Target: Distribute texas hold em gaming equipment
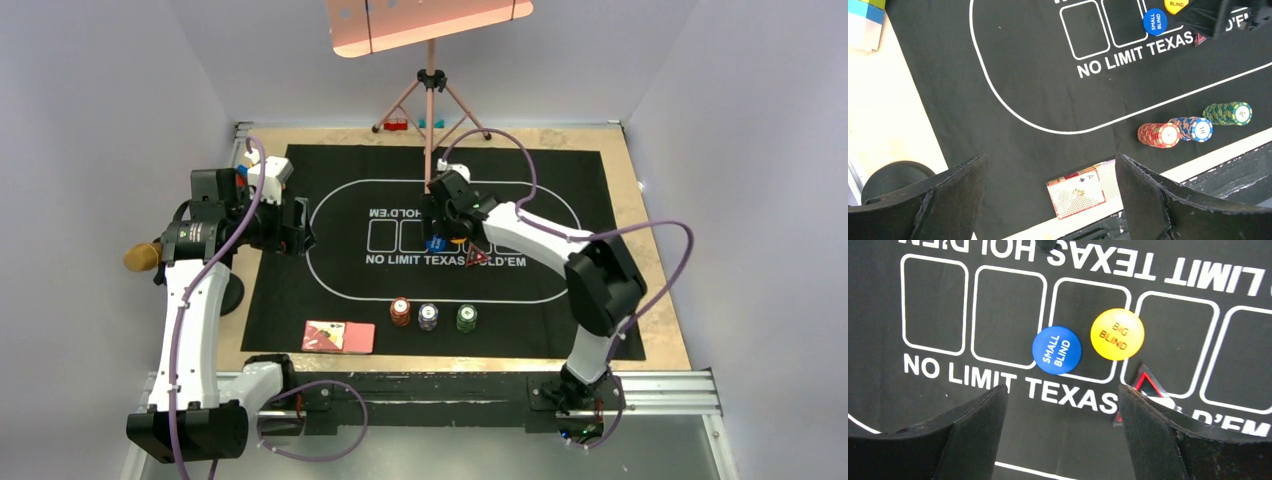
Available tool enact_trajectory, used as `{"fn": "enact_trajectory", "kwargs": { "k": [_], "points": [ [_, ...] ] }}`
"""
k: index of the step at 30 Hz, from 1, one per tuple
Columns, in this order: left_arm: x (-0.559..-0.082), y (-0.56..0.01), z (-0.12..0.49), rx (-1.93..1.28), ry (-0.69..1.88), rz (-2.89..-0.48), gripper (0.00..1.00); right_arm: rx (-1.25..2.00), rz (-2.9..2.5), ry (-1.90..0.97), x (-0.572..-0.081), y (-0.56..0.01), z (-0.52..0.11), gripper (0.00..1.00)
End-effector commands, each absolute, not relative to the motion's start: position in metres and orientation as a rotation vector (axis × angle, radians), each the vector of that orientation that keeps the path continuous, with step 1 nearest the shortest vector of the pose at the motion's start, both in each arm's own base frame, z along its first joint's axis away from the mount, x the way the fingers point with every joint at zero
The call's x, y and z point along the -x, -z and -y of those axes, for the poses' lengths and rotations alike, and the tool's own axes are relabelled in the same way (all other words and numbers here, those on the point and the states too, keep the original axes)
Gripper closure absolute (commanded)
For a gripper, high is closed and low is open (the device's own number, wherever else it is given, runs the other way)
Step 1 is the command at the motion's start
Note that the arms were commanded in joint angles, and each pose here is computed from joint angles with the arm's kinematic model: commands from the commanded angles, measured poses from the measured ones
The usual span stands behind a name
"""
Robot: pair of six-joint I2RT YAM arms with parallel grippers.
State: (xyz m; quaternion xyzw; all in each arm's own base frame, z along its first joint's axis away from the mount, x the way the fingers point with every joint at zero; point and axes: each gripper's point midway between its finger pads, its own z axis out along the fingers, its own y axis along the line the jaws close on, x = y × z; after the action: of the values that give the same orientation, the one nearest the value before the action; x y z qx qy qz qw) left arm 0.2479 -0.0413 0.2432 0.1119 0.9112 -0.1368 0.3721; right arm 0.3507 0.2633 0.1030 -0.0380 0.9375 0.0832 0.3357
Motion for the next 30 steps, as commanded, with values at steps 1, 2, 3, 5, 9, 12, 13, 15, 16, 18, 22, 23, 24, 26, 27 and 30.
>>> {"fn": "enact_trajectory", "kwargs": {
  "k": [1,2,3,5,9,12,13,15,16,18,22,23,24,26,27,30],
  "points": [
    [-0.25,-0.244,0.043,-0.326,0.357,-2.319,0.0,0.067,-2.454,-0.271,-0.361,-0.098,-0.292,0.17],
    [-0.249,-0.243,0.043,-0.326,0.356,-2.32,0.0,0.056,-2.464,-0.269,-0.361,-0.092,-0.294,0.18],
    [-0.249,-0.243,0.044,-0.327,0.358,-2.319,0.0,0.042,-2.476,-0.267,-0.361,-0.086,-0.296,0.19],
    [-0.248,-0.243,0.045,-0.334,0.369,-2.321,0.0,0.023,-2.49,-0.248,-0.364,-0.075,-0.296,0.21],
    [-0.247,-0.242,0.044,-0.339,0.362,-2.325,0.0,0.004,-2.504,-0.222,-0.369,-0.059,-0.298,0.23],
    [-0.246,-0.244,0.043,-0.338,0.356,-2.327,0.0,-0.009,-2.512,-0.204,-0.372,-0.052,-0.299,0.24],
    [-0.246,-0.245,0.044,-0.336,0.355,-2.324,0.0,-0.012,-2.512,-0.204,-0.373,-0.052,-0.3,0.24],
    [-0.246,-0.247,0.044,-0.33,0.357,-2.318,0.0,-0.013,-2.514,-0.201,-0.375,-0.048,-0.302,0.24],
    [-0.246,-0.248,0.044,-0.327,0.359,-2.316,0.0,-0.015,-2.516,-0.198,-0.376,-0.046,-0.303,0.24],
    [-0.246,-0.248,0.045,-0.321,0.363,-2.313,0.0,-0.016,-2.521,-0.19,-0.378,-0.042,-0.304,0.25],
    [-0.245,-0.25,0.045,-0.312,0.363,-2.308,0.0,-0.024,-2.543,-0.195,-0.376,-0.031,-0.307,0.27],
    [-0.245,-0.25,0.044,-0.31,0.359,-2.308,0.0,-0.026,-2.547,-0.204,-0.376,-0.03,-0.309,0.27],
    [-0.245,-0.251,0.044,-0.309,0.357,-2.307,0.0,-0.026,-2.55,-0.21,-0.375,-0.029,-0.31,0.28],
    [-0.244,-0.251,0.044,-0.307,0.353,-2.306,0.0,-0.022,-2.559,-0.213,-0.372,-0.025,-0.312,0.29],
    [-0.244,-0.251,0.043,-0.306,0.349,-2.307,0.0,-0.018,-2.561,-0.217,-0.37,-0.024,-0.314,0.3],
    [-0.243,-0.251,0.042,-0.306,0.341,-2.306,0.0,0.004,-2.569,-0.235,-0.365,-0.023,-0.323,0.33]
  ]
}}
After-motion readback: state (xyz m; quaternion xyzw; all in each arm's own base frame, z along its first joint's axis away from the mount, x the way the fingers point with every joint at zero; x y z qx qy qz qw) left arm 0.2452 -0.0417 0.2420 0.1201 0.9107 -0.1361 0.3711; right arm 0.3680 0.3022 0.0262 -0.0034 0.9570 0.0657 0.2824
